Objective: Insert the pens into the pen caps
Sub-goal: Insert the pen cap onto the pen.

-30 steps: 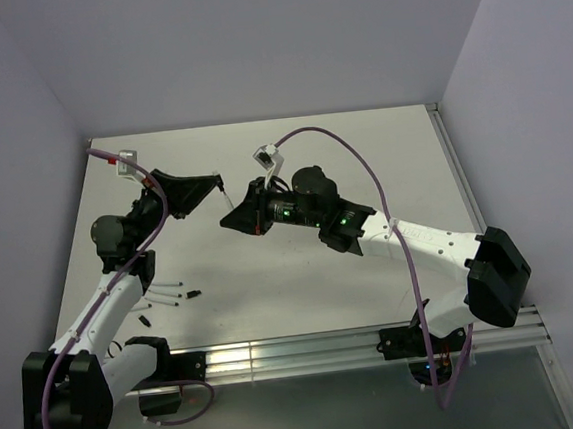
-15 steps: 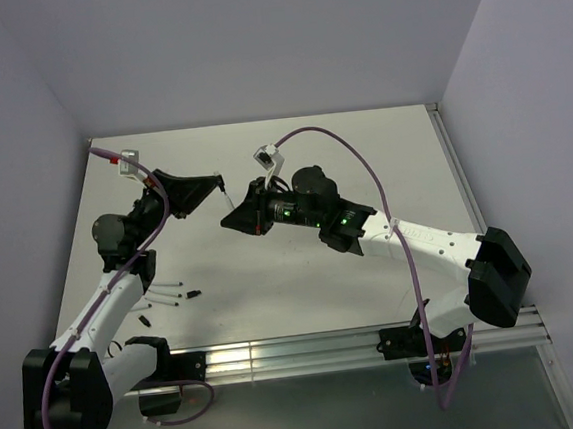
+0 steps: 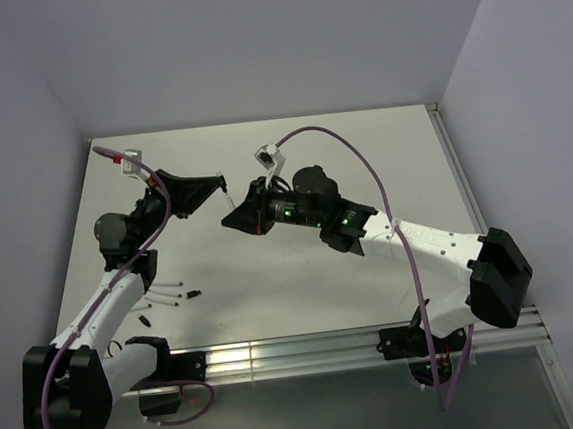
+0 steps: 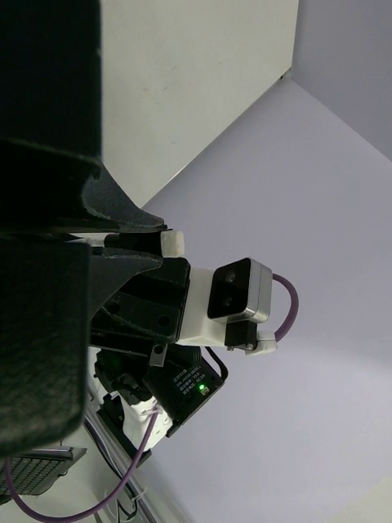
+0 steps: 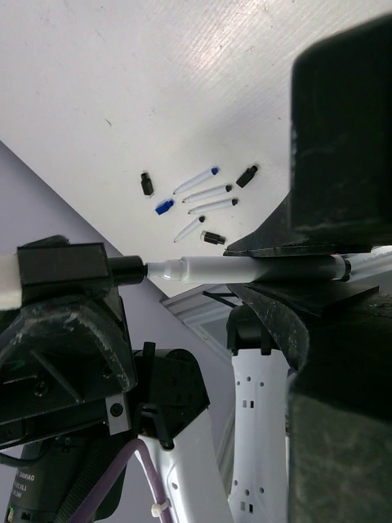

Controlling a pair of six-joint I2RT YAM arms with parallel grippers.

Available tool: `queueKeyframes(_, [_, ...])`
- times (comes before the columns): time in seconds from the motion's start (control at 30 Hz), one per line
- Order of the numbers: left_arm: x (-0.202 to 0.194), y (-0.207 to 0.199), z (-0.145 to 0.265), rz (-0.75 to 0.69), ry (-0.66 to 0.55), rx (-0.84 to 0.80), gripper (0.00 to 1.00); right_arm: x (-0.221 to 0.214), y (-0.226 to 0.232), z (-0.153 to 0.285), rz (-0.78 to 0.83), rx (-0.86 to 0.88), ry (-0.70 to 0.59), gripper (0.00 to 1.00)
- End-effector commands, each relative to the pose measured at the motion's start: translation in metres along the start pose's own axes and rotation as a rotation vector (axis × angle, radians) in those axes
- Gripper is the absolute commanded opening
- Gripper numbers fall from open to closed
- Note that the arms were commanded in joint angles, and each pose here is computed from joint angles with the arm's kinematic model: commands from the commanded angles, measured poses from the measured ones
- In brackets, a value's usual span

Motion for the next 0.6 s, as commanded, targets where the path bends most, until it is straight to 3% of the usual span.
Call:
queueKeyframes(0.0, [0.006, -0.016, -0.006, -0.067, 0.016, -0.066, 0.00, 0.034, 0.029, 0.010, 0.060, 0.058, -0.103, 0.00])
queueKeyframes(0.57, [-0.007, -0.033, -0.014, -0.046, 0.044, -0.107, 0.00, 0.041, 0.027, 0.019, 0.075, 0.016, -0.151, 0.00])
Point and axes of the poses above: each gripper's point midway between its finger pads, its own z axis back along the fingers, its own y axis along the line the jaws close on, x = y × z, the point moved 6 cm from there along z, back along the fingers, and after that the axes turned 4 degrees about z, right-handed, at the moved point
